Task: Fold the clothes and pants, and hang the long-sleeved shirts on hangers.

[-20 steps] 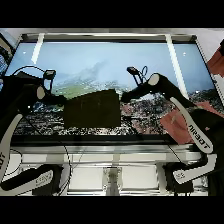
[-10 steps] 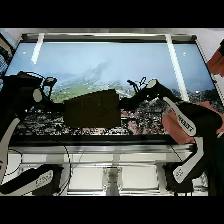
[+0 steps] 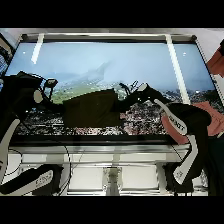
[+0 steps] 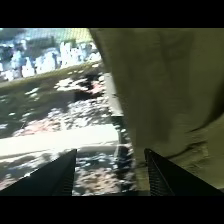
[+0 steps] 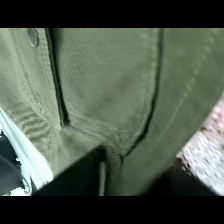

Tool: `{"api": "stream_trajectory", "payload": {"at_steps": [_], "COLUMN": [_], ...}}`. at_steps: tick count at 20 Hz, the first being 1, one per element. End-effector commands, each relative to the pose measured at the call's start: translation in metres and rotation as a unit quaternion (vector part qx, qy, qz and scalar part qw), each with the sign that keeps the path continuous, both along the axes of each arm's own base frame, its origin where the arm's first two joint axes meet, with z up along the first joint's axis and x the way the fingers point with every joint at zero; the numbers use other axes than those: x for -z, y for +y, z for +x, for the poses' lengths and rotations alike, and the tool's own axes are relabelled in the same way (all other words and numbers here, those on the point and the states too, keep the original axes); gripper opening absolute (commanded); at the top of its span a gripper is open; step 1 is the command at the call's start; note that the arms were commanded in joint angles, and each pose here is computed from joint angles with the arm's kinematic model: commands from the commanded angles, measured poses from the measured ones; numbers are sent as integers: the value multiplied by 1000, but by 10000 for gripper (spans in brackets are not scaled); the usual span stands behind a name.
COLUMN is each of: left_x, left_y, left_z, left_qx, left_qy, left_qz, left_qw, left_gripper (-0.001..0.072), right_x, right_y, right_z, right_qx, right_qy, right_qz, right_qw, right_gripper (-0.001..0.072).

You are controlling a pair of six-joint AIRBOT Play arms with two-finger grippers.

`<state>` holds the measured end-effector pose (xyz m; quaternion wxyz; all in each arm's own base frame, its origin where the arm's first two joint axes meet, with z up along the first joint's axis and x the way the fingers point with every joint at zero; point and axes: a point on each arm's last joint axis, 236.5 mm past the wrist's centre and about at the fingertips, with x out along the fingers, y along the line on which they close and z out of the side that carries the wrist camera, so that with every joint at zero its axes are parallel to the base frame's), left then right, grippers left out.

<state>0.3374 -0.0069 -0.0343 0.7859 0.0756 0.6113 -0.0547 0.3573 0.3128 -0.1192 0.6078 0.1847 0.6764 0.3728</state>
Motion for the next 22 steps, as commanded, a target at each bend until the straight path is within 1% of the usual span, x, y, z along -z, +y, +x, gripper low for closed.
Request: {"api": "stream_trajectory", "payload": {"at_steps": [1,2,3,4,6,8,11,15,17,20,22], "left_x": [0,0,0,0,0,0,0,0,0,0,0], "left_y": [0,0,0,0,1,2,3,2,2,2,2], "left_z": [0,0,0,0,0,0,0,0,0,0,0], "left_qx": [-1,-1,-1,-1,0,0,1,1,1,1,1], "left_qy": [0,0,0,0,0,0,0,0,0,0,0], "left_qz": [-1,-1,-1,0,1,3,5,5,5,5,5], "left_qw": [1000,1000,1000,1000,1000,1000,1000,1000,1000,1000,1000], "left_gripper": [489,490,489,489,489,489,489,489,489,489,489], "right_x": [5,3,-4,-16,-51,-90,-143,-200,-224,-247,-260], "right_y": [27,31,35,37,33,11,-62,-184,-252,-348,-400], "right_z": [-8,-3,4,14,35,57,74,65,57,33,20], "right_qx": [-22,-19,-13,-9,-6,-1,17,84,145,238,304], "right_qy": [-6,-17,-23,-34,-54,-72,-83,-60,-63,-51,-51], "right_qz": [0,1,5,12,27,15,-55,-149,-190,-246,-262], "right_qw": [1000,1000,1000,999,998,997,995,983,969,938,915], "right_gripper": [161,115,42,19,19,19,19,19,19,19,19]}}
